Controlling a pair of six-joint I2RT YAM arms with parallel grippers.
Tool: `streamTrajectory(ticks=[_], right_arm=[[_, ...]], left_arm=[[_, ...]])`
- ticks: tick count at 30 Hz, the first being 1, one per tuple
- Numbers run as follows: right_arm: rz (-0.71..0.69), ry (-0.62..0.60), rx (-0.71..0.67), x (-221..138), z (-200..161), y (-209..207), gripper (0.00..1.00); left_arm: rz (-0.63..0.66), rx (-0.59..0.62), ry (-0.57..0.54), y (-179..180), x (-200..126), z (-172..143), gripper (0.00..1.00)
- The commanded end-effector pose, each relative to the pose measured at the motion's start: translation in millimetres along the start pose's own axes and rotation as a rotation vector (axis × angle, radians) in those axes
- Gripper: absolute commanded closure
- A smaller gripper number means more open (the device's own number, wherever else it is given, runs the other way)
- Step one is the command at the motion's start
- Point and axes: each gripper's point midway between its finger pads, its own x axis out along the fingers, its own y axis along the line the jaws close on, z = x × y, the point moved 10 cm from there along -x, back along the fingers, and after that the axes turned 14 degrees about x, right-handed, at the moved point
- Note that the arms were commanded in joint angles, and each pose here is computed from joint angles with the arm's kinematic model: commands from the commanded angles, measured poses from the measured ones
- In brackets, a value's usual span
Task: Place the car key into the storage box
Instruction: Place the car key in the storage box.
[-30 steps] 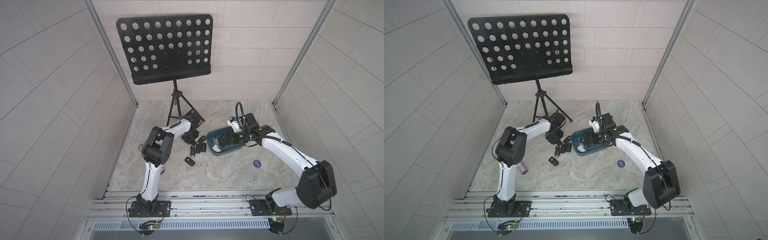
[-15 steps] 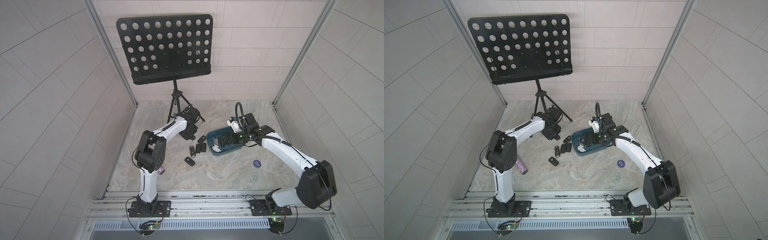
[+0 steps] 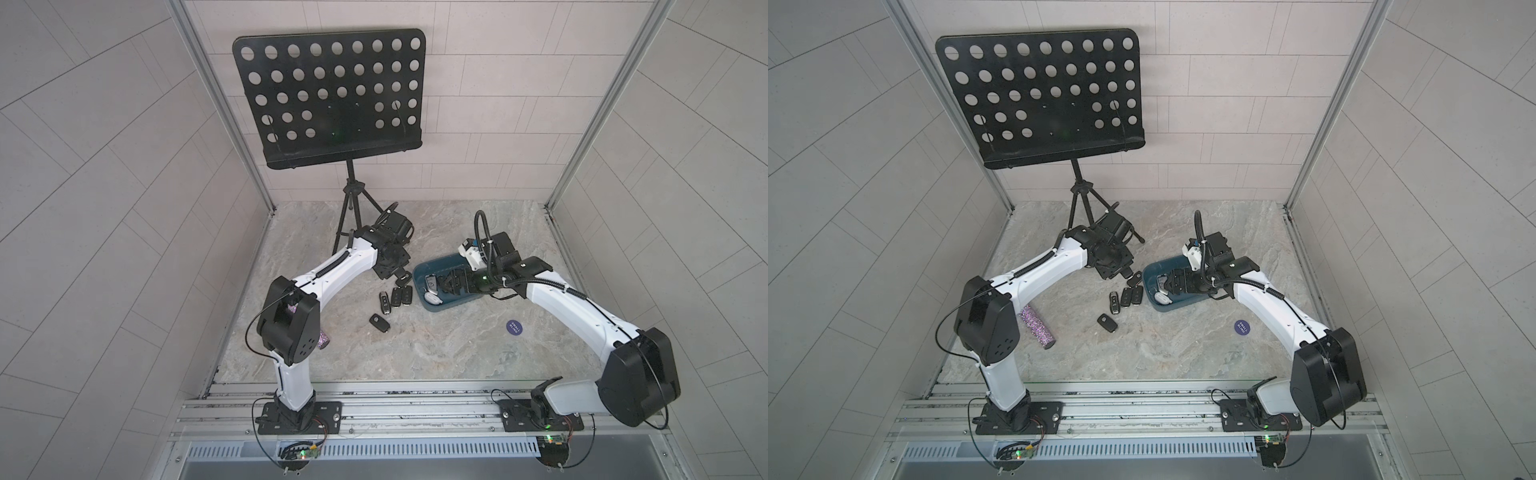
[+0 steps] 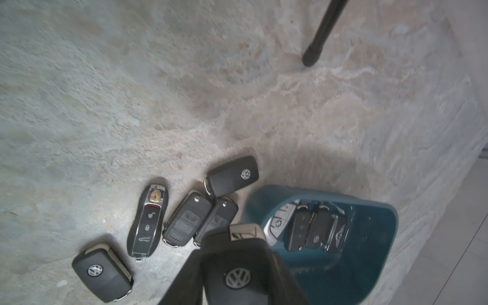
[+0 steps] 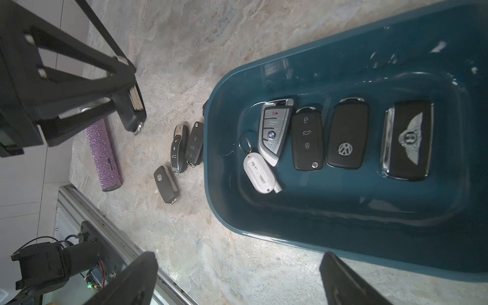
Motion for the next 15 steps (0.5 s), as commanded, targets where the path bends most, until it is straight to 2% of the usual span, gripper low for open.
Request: streamTrajectory(ticks=[1,8,15], right_arm=[[-0.025,-0.073,0.014,-13,-1,-2,0.0],[-0.048,-0.155,0.023,-29,-8,-9,0.01],[-0.048,-0.173,0.038,-33,-12,-14,0.01]], left_arm=[[-0.062,0.049,0.022,-20,-5,-12,0.62],[-0.131,0.161,0.1,-64,14,-29,0.62],[-0.129,0.234,0.188,-87,46,-36,0.62]])
